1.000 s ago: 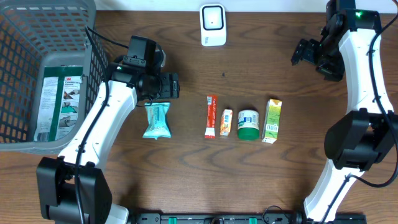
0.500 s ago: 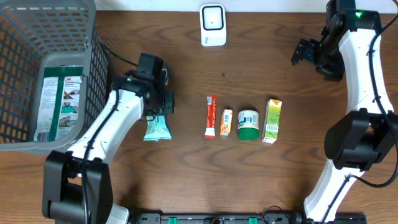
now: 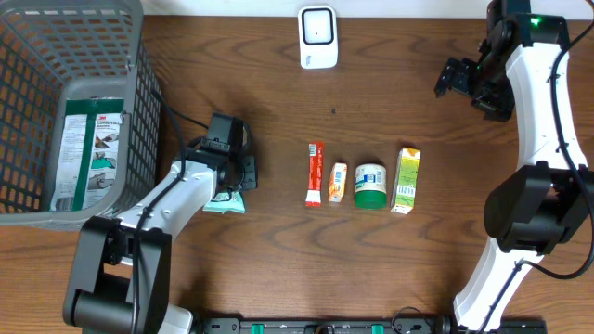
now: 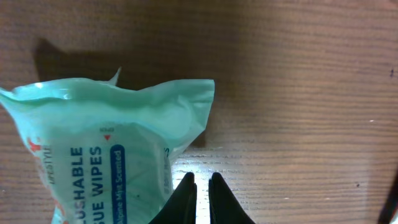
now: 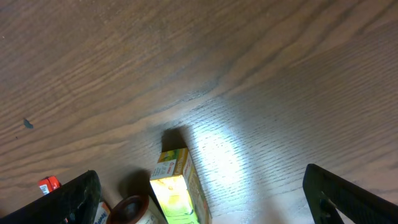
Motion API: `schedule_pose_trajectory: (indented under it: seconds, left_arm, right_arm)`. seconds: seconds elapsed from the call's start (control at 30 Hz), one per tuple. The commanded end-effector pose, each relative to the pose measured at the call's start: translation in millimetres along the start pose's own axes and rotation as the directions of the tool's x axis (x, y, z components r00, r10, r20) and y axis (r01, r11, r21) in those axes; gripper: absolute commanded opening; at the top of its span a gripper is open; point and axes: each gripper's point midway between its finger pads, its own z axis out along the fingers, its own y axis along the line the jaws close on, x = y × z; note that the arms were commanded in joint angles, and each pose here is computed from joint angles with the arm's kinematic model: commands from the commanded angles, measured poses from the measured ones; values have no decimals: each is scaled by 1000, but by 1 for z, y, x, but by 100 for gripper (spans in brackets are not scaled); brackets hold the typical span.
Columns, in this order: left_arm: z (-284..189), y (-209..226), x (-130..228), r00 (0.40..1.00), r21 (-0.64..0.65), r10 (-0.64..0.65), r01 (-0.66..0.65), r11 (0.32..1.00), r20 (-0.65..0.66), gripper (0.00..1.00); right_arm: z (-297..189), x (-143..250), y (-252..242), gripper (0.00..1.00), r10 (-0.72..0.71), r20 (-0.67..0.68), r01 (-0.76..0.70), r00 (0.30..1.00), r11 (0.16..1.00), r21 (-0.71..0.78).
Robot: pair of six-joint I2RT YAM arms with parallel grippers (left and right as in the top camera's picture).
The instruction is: Scan the item barcode
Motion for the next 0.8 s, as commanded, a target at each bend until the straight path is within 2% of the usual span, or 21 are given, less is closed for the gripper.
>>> schedule_pose_trajectory:
  seconds: [0.0,0.07,0.2,0.3,0.5,0.6,0.77]
  left_arm:
    - [-38,-13,-41,992,22,2,-5,1000,128,25]
    - [-63,-22,-58,980,47,-6,-3,999,197,37]
    - [-99,-26,-72,956,58,-9,-9,998,293,48]
    - [-98,-11,-64,963,-20,-9,15,1000,271,49]
    - [-66,16,-29,995,-150,-14,29,988,101,48]
    - [-48,32,-21,999,-239,-15,26,971,46,44]
    - [-17,43,-8,999,-288,-24,10,958,-44,44]
  right_arm:
    - [-13,-3,2,99,-14,33,14,999,1000,-13]
    - [-13,-3,2,99,-14,33,14,999,1000,-13]
    - [-13,-3,2,99,-14,33,15,999,1000,-13]
    - [-13,-3,2,99,-14,33,14,999,1000,-13]
    - [-13,-3,2,99,-14,33,14,999,1000,-13]
    - [-13,-3,2,99,-14,33,15,999,1000,-13]
    - [-13,-3,2,99,-14,33,14,999,1000,-13]
